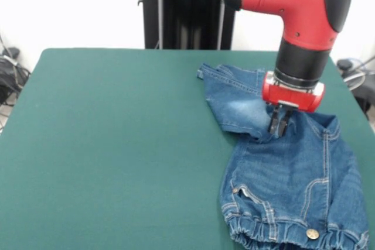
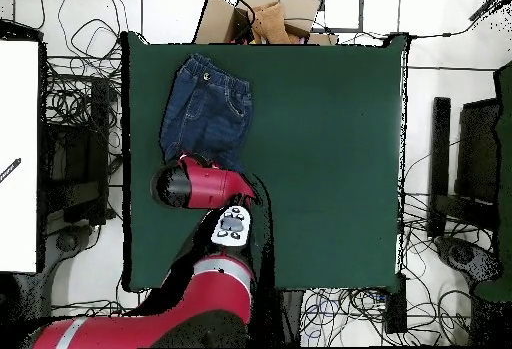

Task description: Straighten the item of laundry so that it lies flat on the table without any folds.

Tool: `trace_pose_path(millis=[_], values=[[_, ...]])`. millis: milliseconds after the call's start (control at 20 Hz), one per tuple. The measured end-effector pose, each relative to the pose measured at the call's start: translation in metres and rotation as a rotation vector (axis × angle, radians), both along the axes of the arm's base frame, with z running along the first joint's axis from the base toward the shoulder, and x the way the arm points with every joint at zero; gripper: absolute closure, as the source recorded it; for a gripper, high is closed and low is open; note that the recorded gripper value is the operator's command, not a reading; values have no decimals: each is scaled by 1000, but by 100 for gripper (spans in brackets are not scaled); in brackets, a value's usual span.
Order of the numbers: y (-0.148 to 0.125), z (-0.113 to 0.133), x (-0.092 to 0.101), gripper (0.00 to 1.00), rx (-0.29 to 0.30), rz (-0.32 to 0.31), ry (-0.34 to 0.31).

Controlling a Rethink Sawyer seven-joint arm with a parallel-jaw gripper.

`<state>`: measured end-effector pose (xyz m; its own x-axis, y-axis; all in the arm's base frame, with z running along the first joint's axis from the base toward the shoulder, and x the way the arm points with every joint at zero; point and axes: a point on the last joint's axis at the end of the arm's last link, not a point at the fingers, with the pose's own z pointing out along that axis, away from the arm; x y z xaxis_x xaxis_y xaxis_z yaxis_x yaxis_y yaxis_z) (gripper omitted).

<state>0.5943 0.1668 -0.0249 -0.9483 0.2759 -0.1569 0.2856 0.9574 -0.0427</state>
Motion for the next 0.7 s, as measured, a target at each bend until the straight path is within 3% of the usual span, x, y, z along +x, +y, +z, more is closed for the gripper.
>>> trace_pose_path(millis=[700], values=[[20,7,-11,100,-57,33,-11]])
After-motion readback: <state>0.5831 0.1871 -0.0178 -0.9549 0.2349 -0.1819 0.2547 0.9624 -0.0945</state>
